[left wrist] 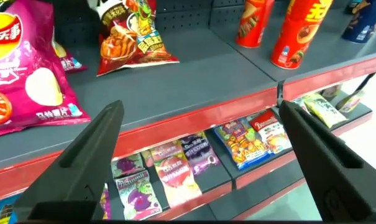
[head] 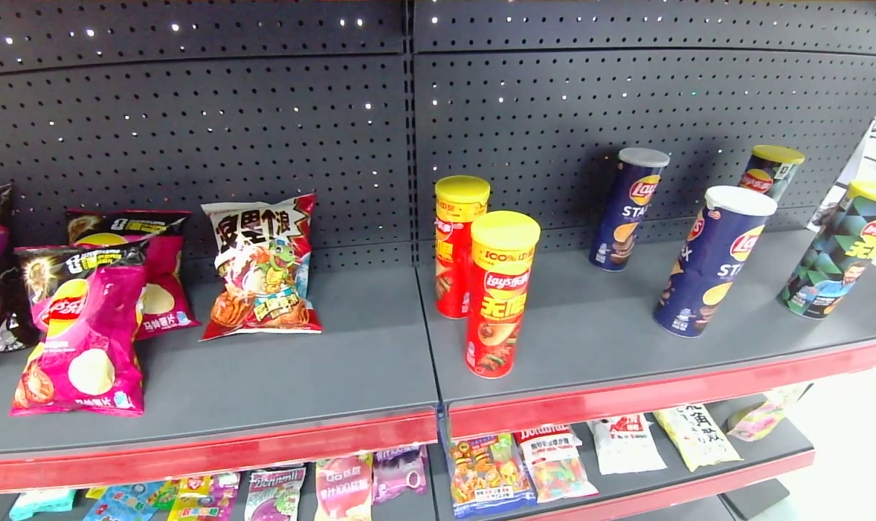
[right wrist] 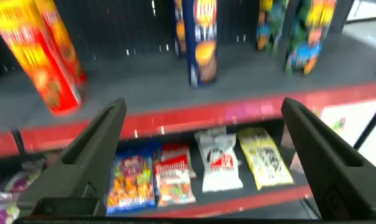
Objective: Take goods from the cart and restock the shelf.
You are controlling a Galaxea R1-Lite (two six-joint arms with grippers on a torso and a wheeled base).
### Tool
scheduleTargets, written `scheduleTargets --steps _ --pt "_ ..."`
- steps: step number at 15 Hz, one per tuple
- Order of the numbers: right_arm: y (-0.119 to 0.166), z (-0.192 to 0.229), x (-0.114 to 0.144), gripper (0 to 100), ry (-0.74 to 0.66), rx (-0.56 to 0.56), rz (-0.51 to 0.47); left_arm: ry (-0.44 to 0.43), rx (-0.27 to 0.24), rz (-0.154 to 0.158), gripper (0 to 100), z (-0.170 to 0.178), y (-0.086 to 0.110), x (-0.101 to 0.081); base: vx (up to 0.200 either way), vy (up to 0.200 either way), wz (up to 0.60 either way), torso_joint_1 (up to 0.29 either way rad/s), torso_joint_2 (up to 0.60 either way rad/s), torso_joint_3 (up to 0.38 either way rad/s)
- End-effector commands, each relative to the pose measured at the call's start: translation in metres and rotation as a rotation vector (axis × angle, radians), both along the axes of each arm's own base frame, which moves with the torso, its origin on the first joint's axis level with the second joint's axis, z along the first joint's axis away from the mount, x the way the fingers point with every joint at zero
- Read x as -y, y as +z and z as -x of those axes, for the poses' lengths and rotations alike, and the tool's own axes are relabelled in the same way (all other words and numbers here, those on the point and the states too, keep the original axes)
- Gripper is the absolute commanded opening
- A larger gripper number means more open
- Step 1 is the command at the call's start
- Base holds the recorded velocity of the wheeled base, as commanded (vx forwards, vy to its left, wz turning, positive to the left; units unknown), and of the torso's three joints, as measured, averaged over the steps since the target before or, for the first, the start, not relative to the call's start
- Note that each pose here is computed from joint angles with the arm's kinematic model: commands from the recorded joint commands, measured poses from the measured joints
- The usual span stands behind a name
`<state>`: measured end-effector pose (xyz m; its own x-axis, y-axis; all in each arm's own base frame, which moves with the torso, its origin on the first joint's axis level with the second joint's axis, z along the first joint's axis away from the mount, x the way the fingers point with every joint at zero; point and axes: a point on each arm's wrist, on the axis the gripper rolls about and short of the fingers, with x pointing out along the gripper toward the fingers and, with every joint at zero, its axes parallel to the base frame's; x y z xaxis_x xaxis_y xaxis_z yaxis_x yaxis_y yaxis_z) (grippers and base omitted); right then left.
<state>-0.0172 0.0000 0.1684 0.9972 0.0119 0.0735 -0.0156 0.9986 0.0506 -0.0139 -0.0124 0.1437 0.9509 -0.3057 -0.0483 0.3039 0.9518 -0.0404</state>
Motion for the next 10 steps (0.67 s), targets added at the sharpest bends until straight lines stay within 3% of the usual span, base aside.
scheduleTargets --steps 1,4,6,10 --pt "0.085 -0.087 -0.009 100 0.177 -0.086 0.053 0.014 0.018 -0.003 100 0.004 -0.005 0.000 0.000 0.000 0.00 0.000 0.00 0.000" --pt "0.064 -0.099 -0.027 100 0.424 -0.190 0.119 0.022 0.023 -0.004 100 0.009 -0.014 0.001 0.000 0.000 0.00 0.000 0.00 0.000" --pt "0.057 -0.124 -0.035 100 0.394 -0.278 0.140 0.034 0.017 -0.004 100 0.011 -0.018 0.001 0.000 0.000 0.00 0.000 0.00 0.000" --pt "0.057 -0.162 -0.049 100 0.379 -0.280 0.170 0.037 0.015 -0.012 100 0.012 -0.032 0.001 0.000 0.000 0.00 0.000 0.00 0.000"
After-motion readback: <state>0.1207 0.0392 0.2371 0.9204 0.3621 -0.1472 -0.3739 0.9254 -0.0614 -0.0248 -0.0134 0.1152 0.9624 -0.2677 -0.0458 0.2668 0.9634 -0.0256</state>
